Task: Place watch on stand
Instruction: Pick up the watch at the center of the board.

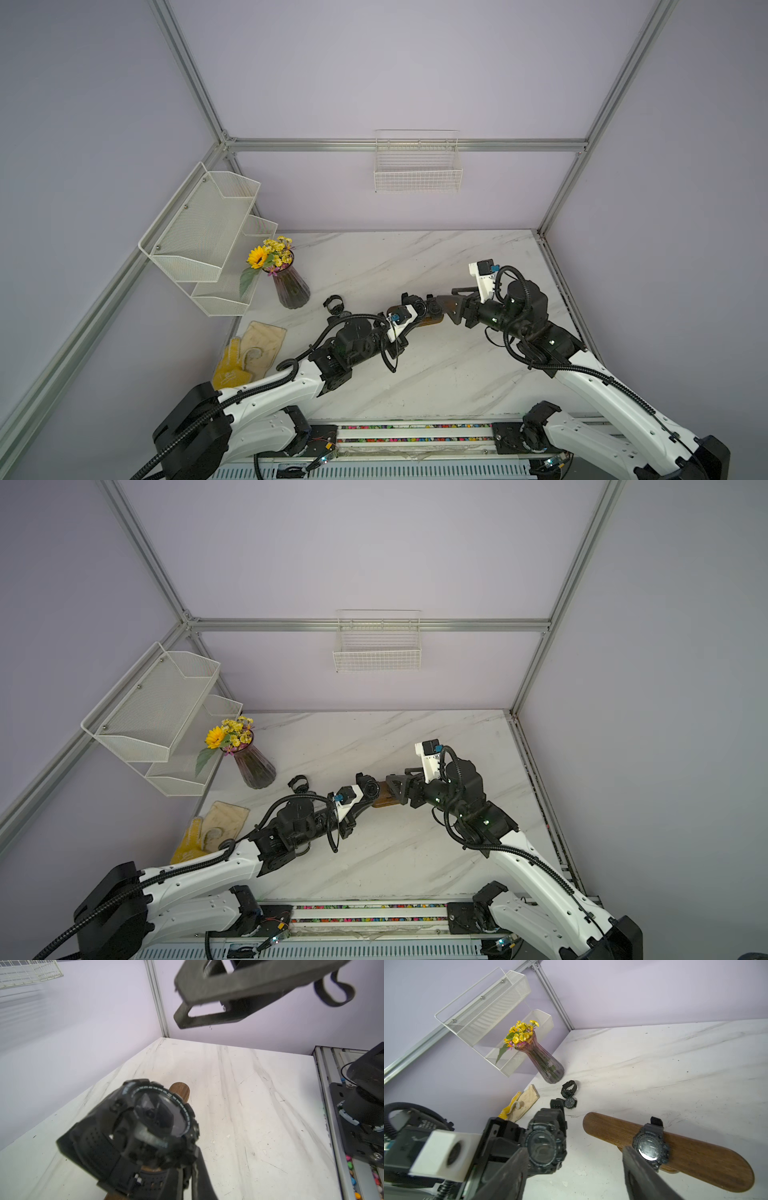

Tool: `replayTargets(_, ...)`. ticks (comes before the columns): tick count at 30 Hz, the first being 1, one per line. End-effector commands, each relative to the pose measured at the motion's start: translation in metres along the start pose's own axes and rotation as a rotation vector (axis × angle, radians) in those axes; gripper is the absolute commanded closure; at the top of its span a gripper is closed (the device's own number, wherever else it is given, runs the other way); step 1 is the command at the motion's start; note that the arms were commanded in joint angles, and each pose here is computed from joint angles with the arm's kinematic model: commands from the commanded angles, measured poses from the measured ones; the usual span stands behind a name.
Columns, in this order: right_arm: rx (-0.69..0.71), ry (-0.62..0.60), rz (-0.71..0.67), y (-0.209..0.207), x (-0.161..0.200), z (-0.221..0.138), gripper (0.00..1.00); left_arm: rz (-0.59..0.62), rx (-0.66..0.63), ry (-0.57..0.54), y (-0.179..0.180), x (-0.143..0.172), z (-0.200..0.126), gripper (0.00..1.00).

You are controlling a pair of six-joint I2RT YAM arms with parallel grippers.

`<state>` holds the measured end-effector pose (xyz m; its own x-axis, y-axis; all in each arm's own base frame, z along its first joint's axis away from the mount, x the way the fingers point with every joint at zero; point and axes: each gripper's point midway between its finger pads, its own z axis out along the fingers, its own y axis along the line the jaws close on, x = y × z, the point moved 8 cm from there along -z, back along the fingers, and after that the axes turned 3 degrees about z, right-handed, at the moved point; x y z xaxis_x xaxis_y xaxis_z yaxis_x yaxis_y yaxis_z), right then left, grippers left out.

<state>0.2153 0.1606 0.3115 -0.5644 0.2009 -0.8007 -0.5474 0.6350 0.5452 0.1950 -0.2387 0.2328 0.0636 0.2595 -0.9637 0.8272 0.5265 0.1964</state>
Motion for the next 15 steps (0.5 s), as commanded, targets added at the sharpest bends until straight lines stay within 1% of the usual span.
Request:
replayTargets(1,-0.053,0.041,0.073,0.01,0.003,0.0,0.22,0.039,-0.052,-0.117,0.012,-0.038,0.003,1.0)
replayTargets(7,-0.026,0.093,0.066,0.017,0.017,0.013,0.13,0.029,-0.01,-0.141,0.009,-0.042,0.007,1.0)
replayTargets(15,-0.001,0.116,0.036,0.027,0.026,0.036,0.13,0.025,0.042,-0.156,0.004,-0.045,0.008,1.0)
